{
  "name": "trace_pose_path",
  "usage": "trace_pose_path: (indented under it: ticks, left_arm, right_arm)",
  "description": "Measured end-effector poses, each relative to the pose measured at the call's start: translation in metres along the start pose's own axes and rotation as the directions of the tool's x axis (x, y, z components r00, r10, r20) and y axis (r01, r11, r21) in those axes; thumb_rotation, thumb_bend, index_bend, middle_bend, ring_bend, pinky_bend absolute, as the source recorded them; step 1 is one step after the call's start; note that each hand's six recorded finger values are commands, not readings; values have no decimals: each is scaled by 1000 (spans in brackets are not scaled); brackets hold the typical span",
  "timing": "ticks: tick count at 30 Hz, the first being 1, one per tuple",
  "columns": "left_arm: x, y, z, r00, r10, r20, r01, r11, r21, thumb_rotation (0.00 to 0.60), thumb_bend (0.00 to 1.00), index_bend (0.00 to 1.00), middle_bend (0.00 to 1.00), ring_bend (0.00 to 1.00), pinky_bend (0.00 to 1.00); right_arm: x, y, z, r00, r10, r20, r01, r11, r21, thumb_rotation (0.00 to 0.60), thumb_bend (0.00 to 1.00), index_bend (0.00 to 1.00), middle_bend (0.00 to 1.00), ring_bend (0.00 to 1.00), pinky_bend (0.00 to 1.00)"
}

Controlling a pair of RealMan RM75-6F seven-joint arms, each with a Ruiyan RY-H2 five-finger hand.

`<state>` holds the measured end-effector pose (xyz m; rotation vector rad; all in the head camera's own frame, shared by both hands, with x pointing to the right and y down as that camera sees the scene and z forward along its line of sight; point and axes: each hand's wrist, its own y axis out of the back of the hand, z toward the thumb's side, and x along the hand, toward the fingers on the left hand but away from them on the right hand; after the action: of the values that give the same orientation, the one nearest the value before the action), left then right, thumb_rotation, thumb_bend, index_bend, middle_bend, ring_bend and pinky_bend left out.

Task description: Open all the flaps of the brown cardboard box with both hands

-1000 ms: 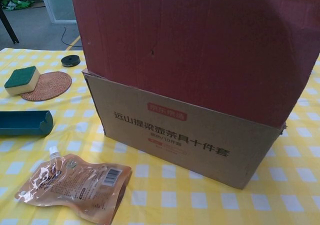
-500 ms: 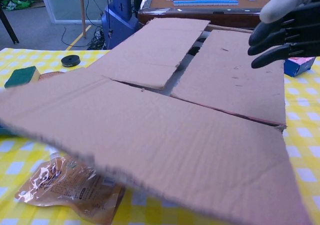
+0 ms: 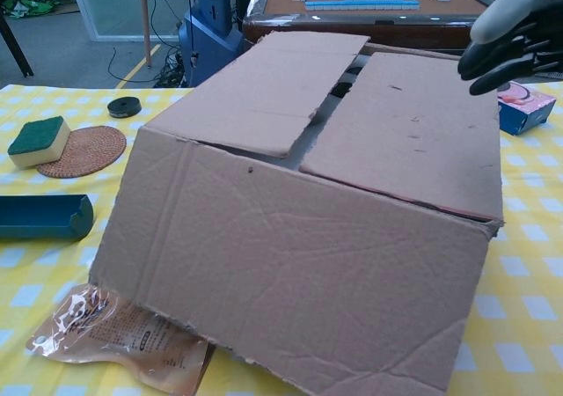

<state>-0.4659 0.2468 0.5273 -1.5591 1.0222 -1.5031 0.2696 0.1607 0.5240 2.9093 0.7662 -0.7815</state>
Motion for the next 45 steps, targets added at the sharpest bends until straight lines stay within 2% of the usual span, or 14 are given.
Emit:
trace_pose_path:
  ticks: [5,10,12,15,17,20,23,26,33,36,39,42,45]
  left_arm:
    - [8,3,7,999,-2,39,1,1000,5,600,438,417,320,156,0]
    - [22,7,21,993,-8,115,9,1000,-8,600,438,417,319,156,0]
    - [27,9,29,988,-11,156,12,1000,-8,600,437,417,319,156,0]
    - [36,12,43,974,-13,226,15,1000,-11,600,437,418,319,156,0]
    - [41,14,54,962,-12,273,17,1000,-15,600,438,418,319,156,0]
    - [50,18,73,932,-13,361,26,999,-30,600,438,413,319,156,0]
    - [61,23,95,894,-11,448,35,998,-45,600,438,407,319,155,0]
    - [71,28,118,846,-9,532,41,998,-49,600,438,391,319,153,0]
    - [89,25,172,720,-59,692,84,996,-2,600,437,388,319,148,0]
    - [94,20,192,674,-91,733,109,994,22,549,398,394,314,148,0]
    - [99,15,212,637,-116,762,128,991,45,538,360,389,309,148,0]
    - [103,11,230,612,-123,781,120,991,62,536,307,369,308,148,0]
    - [107,7,249,596,-127,793,109,991,77,538,277,355,304,148,0]
  right_arm:
    - [6,18,-8,992,-118,46,109,979,174,600,381,287,261,169,123]
    - [17,37,-17,962,-254,97,209,920,332,600,369,287,261,170,123]
    - [23,43,-22,944,-308,123,245,898,366,600,366,287,261,170,123]
    - [31,49,-25,919,-366,145,293,882,369,600,365,287,261,170,123]
    - [33,52,-24,911,-386,145,312,875,369,600,363,287,261,170,123]
    - [35,57,-22,901,-411,141,335,863,377,600,362,287,261,170,123]
    - [38,61,-20,889,-436,137,356,848,392,600,363,287,261,169,123]
    - [41,65,-18,877,-461,136,377,835,401,600,363,287,261,170,123]
    - [44,71,-18,858,-493,147,402,821,407,600,362,287,261,170,123]
    - [44,72,-19,854,-498,151,405,818,409,600,362,287,261,170,123]
    - [43,75,-19,849,-505,156,409,815,411,600,362,287,261,169,123]
    - [42,77,-21,847,-506,162,409,815,411,600,362,287,261,170,123]
    - [40,76,-22,847,-504,167,404,816,412,600,362,287,261,170,123]
